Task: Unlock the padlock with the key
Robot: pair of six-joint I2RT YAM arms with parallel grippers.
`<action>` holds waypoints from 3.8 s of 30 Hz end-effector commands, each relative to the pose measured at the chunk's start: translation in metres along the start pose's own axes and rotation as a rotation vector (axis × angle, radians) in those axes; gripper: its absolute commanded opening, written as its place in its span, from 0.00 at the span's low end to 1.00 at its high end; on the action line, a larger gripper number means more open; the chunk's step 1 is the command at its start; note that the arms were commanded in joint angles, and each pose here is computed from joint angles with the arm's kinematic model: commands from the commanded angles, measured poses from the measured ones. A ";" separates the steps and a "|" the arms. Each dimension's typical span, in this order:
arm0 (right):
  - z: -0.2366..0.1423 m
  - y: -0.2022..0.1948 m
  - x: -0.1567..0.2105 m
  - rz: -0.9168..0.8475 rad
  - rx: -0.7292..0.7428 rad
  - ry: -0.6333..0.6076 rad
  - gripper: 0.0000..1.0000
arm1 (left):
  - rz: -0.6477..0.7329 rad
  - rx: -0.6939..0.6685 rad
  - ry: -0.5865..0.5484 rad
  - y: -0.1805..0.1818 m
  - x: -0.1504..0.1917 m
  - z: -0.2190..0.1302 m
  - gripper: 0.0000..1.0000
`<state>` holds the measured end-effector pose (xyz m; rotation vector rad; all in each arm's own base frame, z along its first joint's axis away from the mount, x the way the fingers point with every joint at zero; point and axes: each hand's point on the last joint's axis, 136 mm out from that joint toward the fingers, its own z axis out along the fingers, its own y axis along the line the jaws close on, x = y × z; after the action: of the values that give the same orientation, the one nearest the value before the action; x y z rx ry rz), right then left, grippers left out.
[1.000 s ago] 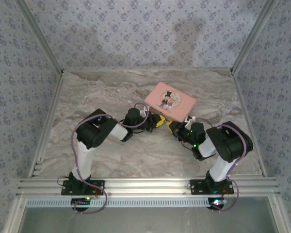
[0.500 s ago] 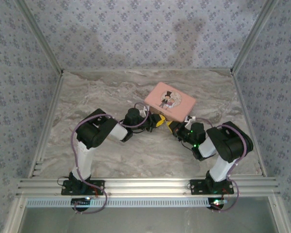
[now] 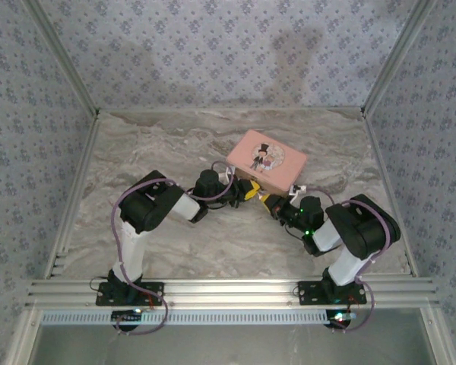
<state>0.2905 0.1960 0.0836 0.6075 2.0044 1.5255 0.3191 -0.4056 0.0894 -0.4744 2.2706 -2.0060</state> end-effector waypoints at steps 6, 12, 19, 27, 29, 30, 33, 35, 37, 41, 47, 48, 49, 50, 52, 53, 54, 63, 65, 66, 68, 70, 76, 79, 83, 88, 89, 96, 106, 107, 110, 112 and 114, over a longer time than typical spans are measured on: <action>-0.001 0.006 -0.005 -0.041 0.004 -0.017 0.00 | 0.061 0.086 0.039 -0.024 0.009 -0.003 0.04; 0.000 0.006 -0.009 -0.036 0.011 -0.027 0.00 | 0.062 0.090 0.038 -0.026 0.009 -0.004 0.04; 0.002 0.007 -0.011 -0.036 0.008 -0.028 0.00 | 0.060 0.089 0.041 -0.025 0.010 -0.003 0.04; 0.005 0.003 -0.014 -0.021 0.014 -0.039 0.00 | 0.058 0.091 0.039 -0.024 0.010 -0.003 0.04; 0.005 0.002 -0.015 -0.015 0.018 -0.045 0.00 | 0.059 0.092 0.038 -0.024 0.010 -0.004 0.04; 0.005 0.001 -0.015 -0.013 0.020 -0.046 0.00 | 0.059 0.092 0.037 -0.024 0.010 -0.003 0.04; 0.005 0.000 -0.014 -0.013 0.021 -0.040 0.00 | 0.059 0.091 0.037 -0.023 0.010 -0.003 0.04; 0.004 -0.002 -0.014 -0.010 0.027 -0.046 0.00 | 0.058 0.093 0.038 -0.023 0.010 -0.003 0.04; 0.004 0.000 -0.015 -0.013 0.019 -0.047 0.00 | 0.058 0.092 0.038 -0.023 0.010 -0.003 0.04; 0.005 0.006 -0.016 -0.018 0.000 -0.044 0.00 | 0.056 0.092 0.038 -0.023 0.010 -0.003 0.04; 0.006 0.007 -0.017 -0.019 -0.003 -0.044 0.00 | 0.056 0.090 0.040 -0.021 0.011 -0.002 0.04; 0.007 0.008 -0.017 -0.018 -0.006 -0.044 0.00 | 0.055 0.090 0.041 -0.021 0.011 -0.002 0.04; 0.007 0.008 -0.017 -0.016 -0.007 -0.045 0.00 | 0.055 0.090 0.043 -0.021 0.012 -0.001 0.04; 0.007 0.010 -0.018 -0.015 -0.010 -0.045 0.00 | 0.056 0.090 0.043 -0.021 0.012 -0.001 0.04; 0.008 0.010 -0.019 -0.013 -0.011 -0.047 0.00 | 0.056 0.091 0.045 -0.021 0.013 -0.001 0.04; 0.008 0.009 -0.019 -0.009 -0.008 -0.047 0.00 | 0.056 0.090 0.047 -0.021 0.013 -0.001 0.04; 0.008 0.008 -0.019 -0.006 -0.004 -0.050 0.00 | 0.059 0.095 0.051 -0.022 0.015 0.000 0.04; 0.015 0.021 -0.027 0.063 -0.055 -0.065 0.00 | 0.072 0.099 0.075 -0.024 0.023 0.004 0.04; 0.015 0.019 -0.028 0.102 -0.053 -0.069 0.00 | 0.072 0.098 0.079 -0.023 0.024 0.004 0.04; 0.014 0.021 -0.029 0.111 -0.063 -0.073 0.00 | 0.072 0.098 0.080 -0.023 0.025 0.004 0.04; 0.015 0.022 -0.030 0.145 -0.073 -0.073 0.00 | 0.074 0.100 0.082 -0.024 0.025 0.004 0.03; 0.017 0.022 -0.029 0.169 -0.067 -0.062 0.00 | 0.076 0.104 0.082 -0.025 0.025 0.004 0.03; 0.014 0.013 -0.031 0.212 -0.033 -0.084 0.00 | 0.081 0.108 0.085 -0.027 0.025 0.005 0.03; 0.014 0.016 -0.035 0.235 -0.059 -0.089 0.00 | 0.080 0.106 0.086 -0.027 0.026 0.005 0.03; 0.024 0.014 -0.027 0.185 -0.014 -0.038 0.00 | 0.082 0.111 0.091 -0.029 0.027 0.005 0.02; 0.029 0.013 -0.029 0.139 0.018 -0.050 0.00 | 0.092 0.112 0.123 -0.031 0.039 0.009 0.01; 0.030 0.015 -0.031 0.133 0.012 -0.054 0.00 | 0.093 0.109 0.133 -0.030 0.043 0.010 0.01; 0.044 0.019 -0.037 0.097 0.035 -0.042 0.00 | 0.110 0.110 0.200 -0.033 0.065 0.016 0.00; 0.049 0.018 -0.035 0.072 0.068 -0.015 0.04 | 0.118 0.121 0.195 -0.038 0.067 0.017 0.00; 0.046 0.015 -0.035 0.075 0.076 -0.013 0.06 | 0.114 0.117 0.184 -0.036 0.064 0.015 0.00; 0.037 0.006 -0.033 0.083 0.101 -0.001 0.11 | 0.109 0.099 0.123 -0.031 0.050 0.009 0.00; 0.028 0.000 -0.029 0.079 0.128 0.006 0.17 | 0.113 0.084 0.091 -0.028 0.040 0.005 0.00; 0.020 -0.006 -0.027 0.073 0.156 0.012 0.24 | 0.116 0.076 0.056 -0.027 0.030 0.002 0.00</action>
<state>0.3343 0.1944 0.0794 0.7896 2.1028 1.4480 0.3287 -0.4014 0.0831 -0.5476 2.2158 -1.9255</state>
